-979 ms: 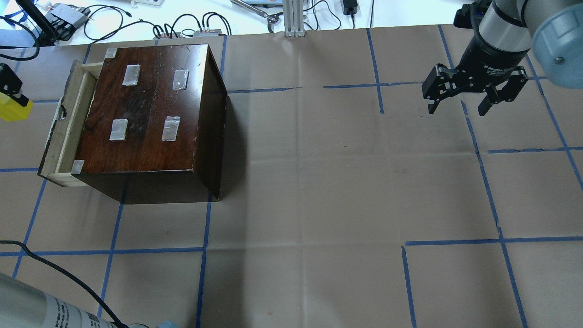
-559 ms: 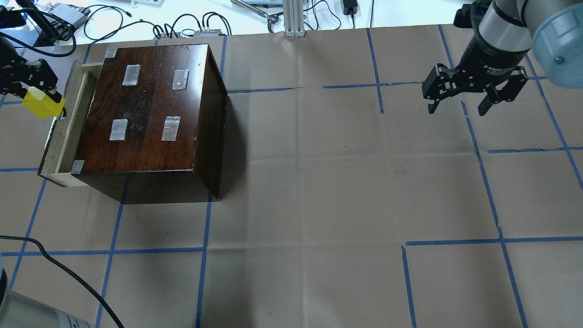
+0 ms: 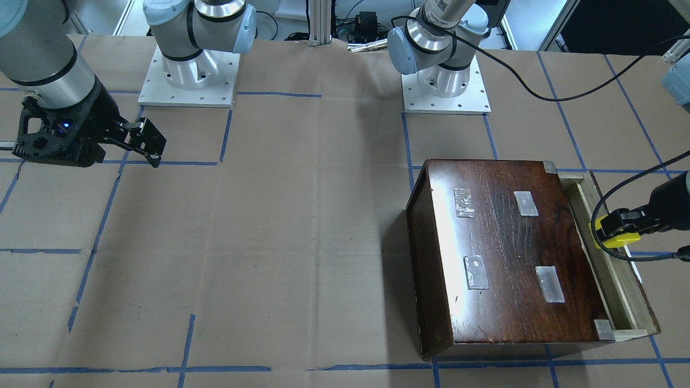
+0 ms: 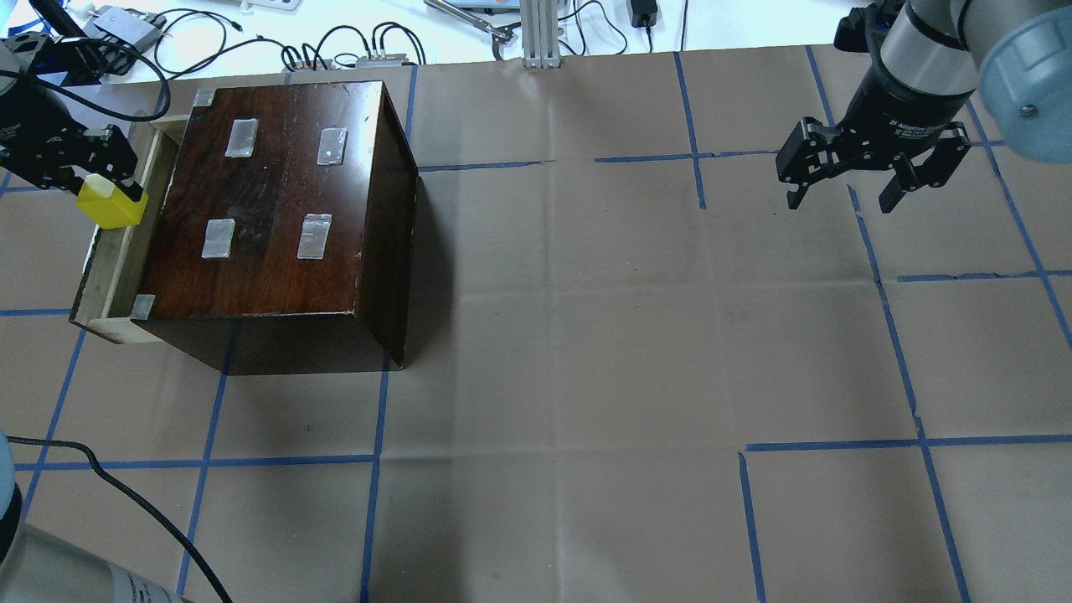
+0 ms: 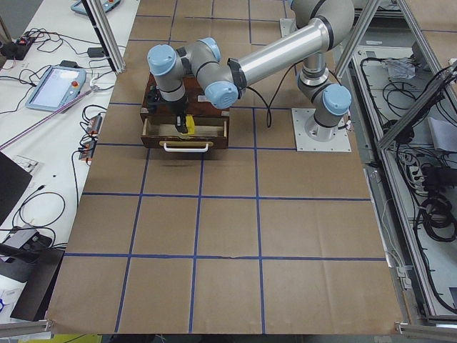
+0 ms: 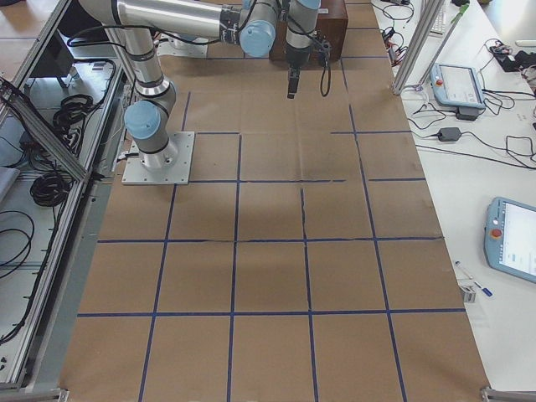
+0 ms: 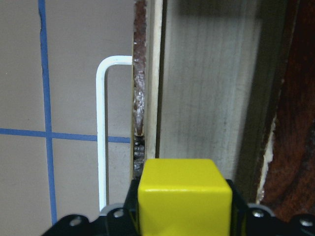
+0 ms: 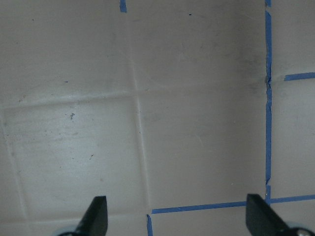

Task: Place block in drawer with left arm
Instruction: 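Lower the cube into the drawer and open the left gripper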

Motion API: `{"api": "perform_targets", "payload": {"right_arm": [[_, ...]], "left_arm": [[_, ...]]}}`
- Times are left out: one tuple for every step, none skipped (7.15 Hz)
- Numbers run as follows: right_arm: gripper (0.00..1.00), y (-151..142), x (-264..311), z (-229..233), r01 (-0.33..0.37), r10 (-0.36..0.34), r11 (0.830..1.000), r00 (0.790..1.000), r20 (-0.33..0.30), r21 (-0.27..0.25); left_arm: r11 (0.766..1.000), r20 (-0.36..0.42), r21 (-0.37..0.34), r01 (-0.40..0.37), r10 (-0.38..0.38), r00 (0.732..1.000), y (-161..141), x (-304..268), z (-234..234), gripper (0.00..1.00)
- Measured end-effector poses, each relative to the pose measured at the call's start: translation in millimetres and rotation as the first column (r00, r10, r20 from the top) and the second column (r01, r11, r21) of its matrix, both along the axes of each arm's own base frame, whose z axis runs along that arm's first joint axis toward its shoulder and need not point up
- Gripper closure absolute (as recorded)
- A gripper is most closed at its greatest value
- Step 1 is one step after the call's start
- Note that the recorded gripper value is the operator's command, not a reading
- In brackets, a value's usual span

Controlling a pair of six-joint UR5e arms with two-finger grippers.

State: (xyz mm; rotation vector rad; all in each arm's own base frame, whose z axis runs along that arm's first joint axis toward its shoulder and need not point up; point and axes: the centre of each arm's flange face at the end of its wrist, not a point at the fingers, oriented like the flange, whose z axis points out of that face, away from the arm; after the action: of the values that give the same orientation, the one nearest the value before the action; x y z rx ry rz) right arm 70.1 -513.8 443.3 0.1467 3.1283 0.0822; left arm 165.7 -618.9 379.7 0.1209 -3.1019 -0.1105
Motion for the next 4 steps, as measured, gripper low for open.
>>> {"api": "perform_targets", "payload": {"right_arm": [[0.00,0.0,0.0,0.1,0.000,0.000,1.000,1.000,0.000,0.000],[0.00,-0.1,0.0,0.2,0.000,0.000,1.000,1.000,0.000,0.000],[0.00,0.0,0.0,0.1,0.000,0.000,1.000,1.000,0.000,0.000],[0.00,-0.1,0.0,0.2,0.000,0.000,1.000,1.000,0.000,0.000]], "left_arm": [[1.000,-0.001,0.001,0.001,-0.001,1.000,-0.9,-0.4,-3.5,0.75],[1.000,-0.002,0.002,0.001,-0.001,1.000,-1.4,-0.9,-5.8,0.75],[1.000,-0.003,0.002,0.002,-0.002,1.000,-1.4,-1.3,-7.3,0.74],[1.000,-0.003,0.002,0.002,-0.002,1.000,-1.3,-1.9,-9.3,0.71]]}}
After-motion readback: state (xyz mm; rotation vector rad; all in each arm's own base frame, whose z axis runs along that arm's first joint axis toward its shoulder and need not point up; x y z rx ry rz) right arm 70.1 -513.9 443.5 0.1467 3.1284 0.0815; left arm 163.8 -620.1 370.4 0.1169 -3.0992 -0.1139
